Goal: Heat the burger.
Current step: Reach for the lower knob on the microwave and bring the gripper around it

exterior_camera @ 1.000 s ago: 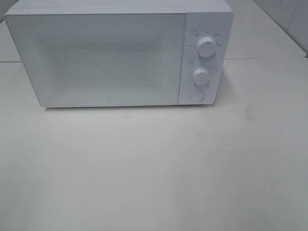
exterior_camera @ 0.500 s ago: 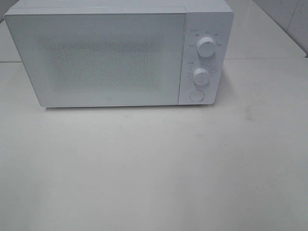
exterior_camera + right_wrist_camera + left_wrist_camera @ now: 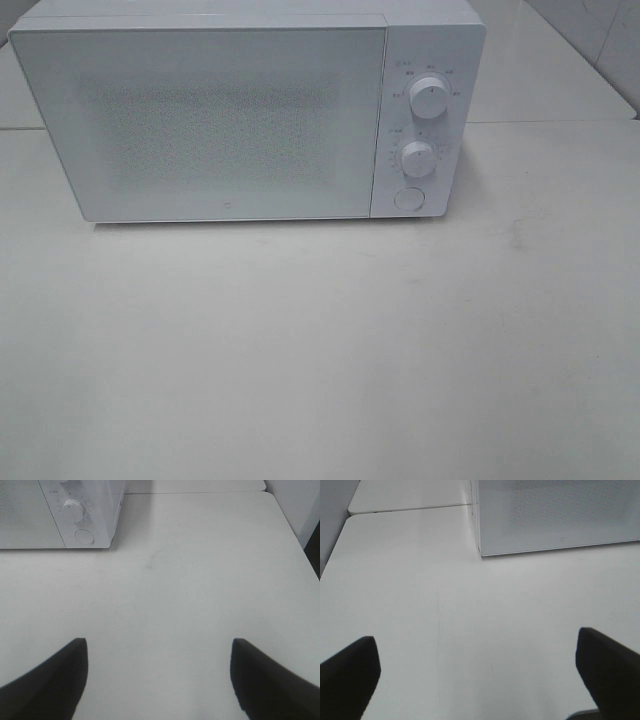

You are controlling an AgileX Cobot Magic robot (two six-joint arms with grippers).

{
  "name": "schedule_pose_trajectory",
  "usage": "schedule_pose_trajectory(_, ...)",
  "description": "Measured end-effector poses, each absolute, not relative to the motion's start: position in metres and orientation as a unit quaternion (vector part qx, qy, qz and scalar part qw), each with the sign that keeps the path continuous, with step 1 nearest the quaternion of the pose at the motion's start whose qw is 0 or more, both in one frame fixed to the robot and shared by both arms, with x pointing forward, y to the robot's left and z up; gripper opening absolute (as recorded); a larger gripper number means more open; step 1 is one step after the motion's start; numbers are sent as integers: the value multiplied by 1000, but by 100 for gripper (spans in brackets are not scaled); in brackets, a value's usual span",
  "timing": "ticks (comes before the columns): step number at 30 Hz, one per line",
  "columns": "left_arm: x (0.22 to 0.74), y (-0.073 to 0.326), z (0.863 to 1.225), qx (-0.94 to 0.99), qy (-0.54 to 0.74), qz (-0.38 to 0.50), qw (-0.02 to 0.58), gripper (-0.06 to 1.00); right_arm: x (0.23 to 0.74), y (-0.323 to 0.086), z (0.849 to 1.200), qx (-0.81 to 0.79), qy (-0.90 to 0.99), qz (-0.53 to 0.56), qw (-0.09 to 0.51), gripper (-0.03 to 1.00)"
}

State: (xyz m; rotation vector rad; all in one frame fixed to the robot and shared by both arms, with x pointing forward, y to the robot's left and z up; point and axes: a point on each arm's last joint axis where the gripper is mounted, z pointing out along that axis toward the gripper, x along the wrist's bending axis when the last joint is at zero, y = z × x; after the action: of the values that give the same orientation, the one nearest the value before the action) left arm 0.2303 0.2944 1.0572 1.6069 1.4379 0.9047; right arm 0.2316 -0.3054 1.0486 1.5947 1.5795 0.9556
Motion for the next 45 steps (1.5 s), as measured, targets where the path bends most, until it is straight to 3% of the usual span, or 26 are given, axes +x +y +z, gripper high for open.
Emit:
schedule_pose_trajectory(23,230,294,1057,633,566,356,391,99,237,-304,1062,603,602,384,355,76)
schedule_pose_trajectory(45,230,294,1057,632,566,356,391,99,312,-295,1078,595,611,385,354,76)
